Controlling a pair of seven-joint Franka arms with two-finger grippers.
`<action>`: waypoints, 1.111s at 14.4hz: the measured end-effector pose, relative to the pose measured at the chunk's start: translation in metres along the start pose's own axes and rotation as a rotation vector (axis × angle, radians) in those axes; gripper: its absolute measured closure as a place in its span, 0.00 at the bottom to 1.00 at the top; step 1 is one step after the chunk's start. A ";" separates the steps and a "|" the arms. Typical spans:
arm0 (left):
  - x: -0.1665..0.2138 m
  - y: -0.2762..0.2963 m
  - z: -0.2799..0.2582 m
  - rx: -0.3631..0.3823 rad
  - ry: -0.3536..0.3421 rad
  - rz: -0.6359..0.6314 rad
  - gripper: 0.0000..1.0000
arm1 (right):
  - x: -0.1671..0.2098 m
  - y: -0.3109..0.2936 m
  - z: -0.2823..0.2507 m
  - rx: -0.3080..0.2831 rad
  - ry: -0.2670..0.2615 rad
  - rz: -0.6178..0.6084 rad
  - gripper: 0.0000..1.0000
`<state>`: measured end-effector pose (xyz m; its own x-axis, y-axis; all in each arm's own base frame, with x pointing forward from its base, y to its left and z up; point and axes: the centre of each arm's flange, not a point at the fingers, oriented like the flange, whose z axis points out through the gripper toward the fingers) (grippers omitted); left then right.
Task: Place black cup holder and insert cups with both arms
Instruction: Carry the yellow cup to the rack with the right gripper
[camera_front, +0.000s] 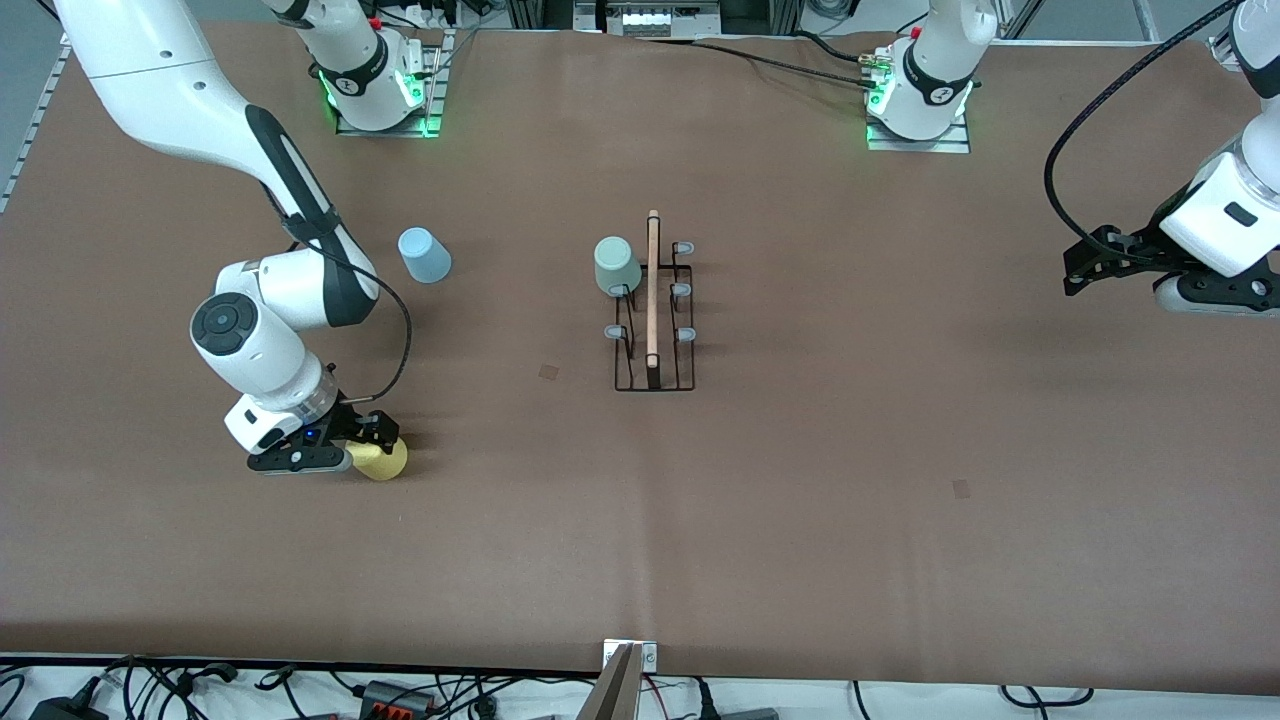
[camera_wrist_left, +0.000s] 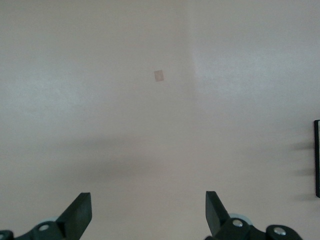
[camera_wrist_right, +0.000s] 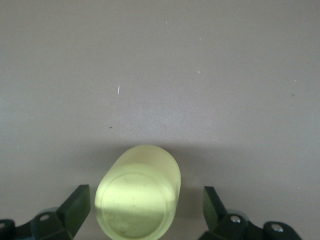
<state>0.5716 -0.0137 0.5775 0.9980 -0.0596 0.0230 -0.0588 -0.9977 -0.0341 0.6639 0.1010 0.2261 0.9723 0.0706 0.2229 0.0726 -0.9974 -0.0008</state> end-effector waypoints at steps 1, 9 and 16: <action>0.000 0.000 0.000 0.000 0.000 0.000 0.00 | -0.001 -0.002 0.003 0.001 -0.004 -0.003 0.04; 0.000 0.000 0.000 0.001 -0.001 -0.002 0.00 | 0.011 -0.028 -0.043 -0.021 -0.058 -0.046 0.34; 0.000 -0.001 0.000 0.001 -0.001 -0.002 0.00 | -0.019 -0.202 -0.204 0.026 -0.141 0.144 0.34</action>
<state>0.5715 -0.0130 0.5776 0.9981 -0.0573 0.0222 -0.0565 -0.9978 -0.0347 0.5859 0.2980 0.4206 0.9943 -0.0696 0.0802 -0.0659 -0.9967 -0.0482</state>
